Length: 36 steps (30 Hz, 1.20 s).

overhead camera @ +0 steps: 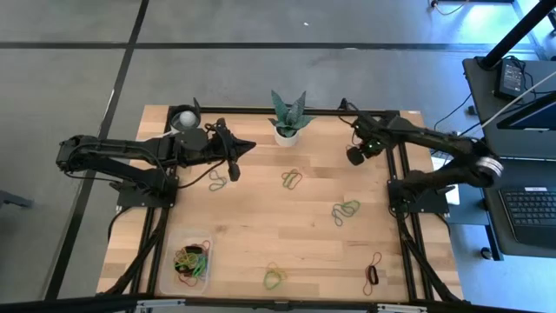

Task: Pick and place rubber bands into bin
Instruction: Put the yellow rubber band into the transparent bin

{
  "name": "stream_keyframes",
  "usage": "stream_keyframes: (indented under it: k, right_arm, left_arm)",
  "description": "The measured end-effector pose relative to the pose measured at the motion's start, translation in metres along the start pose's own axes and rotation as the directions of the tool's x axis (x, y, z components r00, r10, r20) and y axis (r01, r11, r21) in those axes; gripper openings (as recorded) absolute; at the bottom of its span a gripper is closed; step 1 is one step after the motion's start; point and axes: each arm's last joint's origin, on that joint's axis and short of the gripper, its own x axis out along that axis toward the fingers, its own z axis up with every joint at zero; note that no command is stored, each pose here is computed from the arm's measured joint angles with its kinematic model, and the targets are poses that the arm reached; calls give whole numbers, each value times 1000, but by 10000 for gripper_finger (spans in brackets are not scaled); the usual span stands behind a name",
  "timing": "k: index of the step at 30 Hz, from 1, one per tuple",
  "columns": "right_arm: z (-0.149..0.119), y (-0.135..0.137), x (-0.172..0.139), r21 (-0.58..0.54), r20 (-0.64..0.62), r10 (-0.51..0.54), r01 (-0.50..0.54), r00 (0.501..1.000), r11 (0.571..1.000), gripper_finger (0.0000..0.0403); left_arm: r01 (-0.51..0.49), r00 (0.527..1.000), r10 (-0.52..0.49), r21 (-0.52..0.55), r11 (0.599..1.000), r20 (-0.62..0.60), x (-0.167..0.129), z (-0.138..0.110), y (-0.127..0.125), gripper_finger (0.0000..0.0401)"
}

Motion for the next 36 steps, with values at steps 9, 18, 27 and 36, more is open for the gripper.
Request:
stream_keyframes:
  k: [9,18,27,36]
  right_arm:
    - [-42,25,-72,61,247,237,-260,939,964,1]
    - [-55,87,-154,-133,495,467,-468,732,874,0]
    - [-42,189,-204,-434,626,636,-477,452,765,0]
    - [-18,262,-211,-548,620,642,-337,450,765,0]
  left_arm:
    - [156,988,-155,43,987,-17,1,-1,-5,62]
    - [286,956,-289,58,956,55,15,2,-16,185]
    - [422,892,-431,86,902,136,41,-3,-39,260]
    - [453,881,-434,-73,888,190,62,-11,-48,266]
